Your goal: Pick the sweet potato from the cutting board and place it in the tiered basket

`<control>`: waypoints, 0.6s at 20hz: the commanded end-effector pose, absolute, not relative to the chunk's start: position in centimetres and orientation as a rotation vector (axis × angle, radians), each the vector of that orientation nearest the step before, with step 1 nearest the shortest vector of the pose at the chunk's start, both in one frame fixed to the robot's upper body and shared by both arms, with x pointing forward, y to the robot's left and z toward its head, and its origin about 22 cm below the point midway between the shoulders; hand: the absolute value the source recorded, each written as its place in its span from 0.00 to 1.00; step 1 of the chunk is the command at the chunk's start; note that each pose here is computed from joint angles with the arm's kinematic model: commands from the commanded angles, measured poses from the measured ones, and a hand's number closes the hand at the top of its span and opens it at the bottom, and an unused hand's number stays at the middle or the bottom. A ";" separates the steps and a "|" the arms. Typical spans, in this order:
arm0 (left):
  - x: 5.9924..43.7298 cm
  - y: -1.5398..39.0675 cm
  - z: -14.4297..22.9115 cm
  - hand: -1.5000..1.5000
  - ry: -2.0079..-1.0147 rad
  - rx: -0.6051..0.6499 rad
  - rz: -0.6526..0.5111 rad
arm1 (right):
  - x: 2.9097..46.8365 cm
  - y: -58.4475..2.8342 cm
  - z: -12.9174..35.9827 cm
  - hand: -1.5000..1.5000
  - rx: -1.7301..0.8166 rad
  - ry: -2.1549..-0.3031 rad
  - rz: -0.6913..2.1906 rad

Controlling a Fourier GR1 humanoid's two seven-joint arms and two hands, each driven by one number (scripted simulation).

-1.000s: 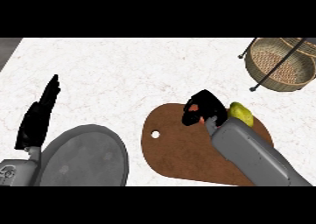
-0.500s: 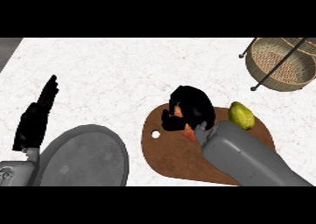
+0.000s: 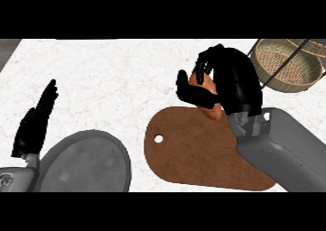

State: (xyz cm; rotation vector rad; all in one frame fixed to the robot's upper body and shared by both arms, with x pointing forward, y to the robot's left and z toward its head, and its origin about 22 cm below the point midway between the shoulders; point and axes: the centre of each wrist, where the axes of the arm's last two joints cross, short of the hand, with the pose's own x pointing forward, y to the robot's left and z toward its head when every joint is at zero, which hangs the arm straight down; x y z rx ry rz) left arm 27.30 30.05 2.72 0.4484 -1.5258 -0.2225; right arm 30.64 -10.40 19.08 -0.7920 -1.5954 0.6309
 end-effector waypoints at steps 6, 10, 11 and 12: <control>28.5 30.1 3.2 0.50 -1.530 0.443 -0.214 | 30.7 -16.0 26.9 1.00 -1.130 -1.610 0.603; 29.1 29.5 3.0 0.50 -1.541 0.439 -0.224 | 32.2 -20.0 30.3 1.00 -1.026 -1.610 0.600; 27.3 31.3 3.9 0.50 -1.539 0.433 -0.230 | 34.3 -18.8 29.7 1.00 -1.001 -1.586 0.584; 27.2 29.2 4.5 0.50 -1.535 0.437 -0.233 | 34.3 -19.3 29.7 1.00 -0.985 -1.612 0.544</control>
